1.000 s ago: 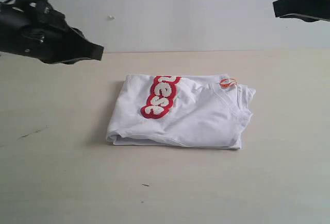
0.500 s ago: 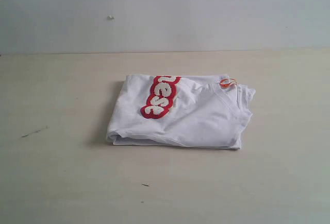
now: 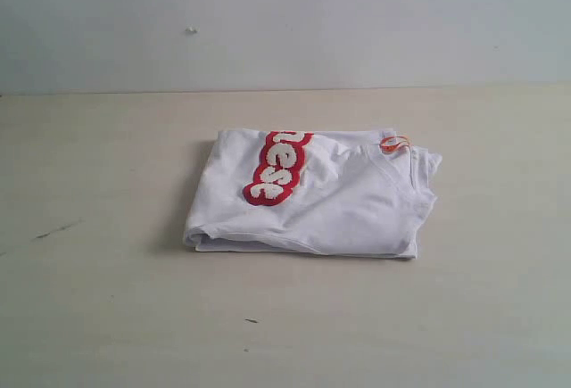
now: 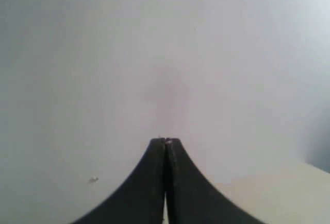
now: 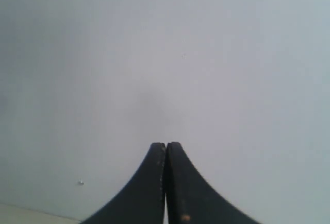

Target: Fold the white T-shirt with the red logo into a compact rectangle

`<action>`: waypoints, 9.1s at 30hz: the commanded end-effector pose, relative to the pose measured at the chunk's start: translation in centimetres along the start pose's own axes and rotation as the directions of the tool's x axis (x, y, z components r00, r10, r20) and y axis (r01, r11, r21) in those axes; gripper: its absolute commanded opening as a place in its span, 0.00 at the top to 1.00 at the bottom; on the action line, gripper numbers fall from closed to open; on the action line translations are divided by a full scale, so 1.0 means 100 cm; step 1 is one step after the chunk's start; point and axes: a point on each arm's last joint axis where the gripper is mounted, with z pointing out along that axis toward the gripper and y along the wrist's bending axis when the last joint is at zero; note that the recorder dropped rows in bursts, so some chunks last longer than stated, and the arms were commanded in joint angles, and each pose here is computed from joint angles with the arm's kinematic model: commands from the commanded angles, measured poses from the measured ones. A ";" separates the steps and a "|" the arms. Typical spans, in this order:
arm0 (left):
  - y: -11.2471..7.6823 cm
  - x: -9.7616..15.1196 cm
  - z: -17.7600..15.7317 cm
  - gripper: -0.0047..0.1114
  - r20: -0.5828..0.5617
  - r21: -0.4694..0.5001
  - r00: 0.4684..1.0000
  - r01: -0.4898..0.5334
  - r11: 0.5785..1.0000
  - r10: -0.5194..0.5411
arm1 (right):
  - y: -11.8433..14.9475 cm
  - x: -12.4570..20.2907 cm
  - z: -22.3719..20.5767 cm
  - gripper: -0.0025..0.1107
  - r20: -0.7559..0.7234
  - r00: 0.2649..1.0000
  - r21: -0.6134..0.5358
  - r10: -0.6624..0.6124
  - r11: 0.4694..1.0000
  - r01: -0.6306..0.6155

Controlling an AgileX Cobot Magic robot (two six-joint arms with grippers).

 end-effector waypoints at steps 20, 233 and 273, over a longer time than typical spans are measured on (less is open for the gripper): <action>-0.006 -0.022 -0.091 0.96 0.359 -0.047 0.928 -0.090 0.995 0.101 | 0.014 0.003 -0.068 0.98 0.216 0.976 -0.003 -0.031 0.999 0.032; 0.029 0.190 -0.063 0.96 -0.375 -0.457 0.914 -0.035 0.889 -0.157 | 0.016 0.006 -0.074 0.98 0.225 0.974 -0.011 -0.025 1.000 0.028; 0.029 0.190 -0.063 0.96 -0.375 -0.457 0.914 -0.035 0.889 -0.157 | -0.007 0.040 -0.058 0.98 0.250 0.953 0.225 -0.172 0.968 0.116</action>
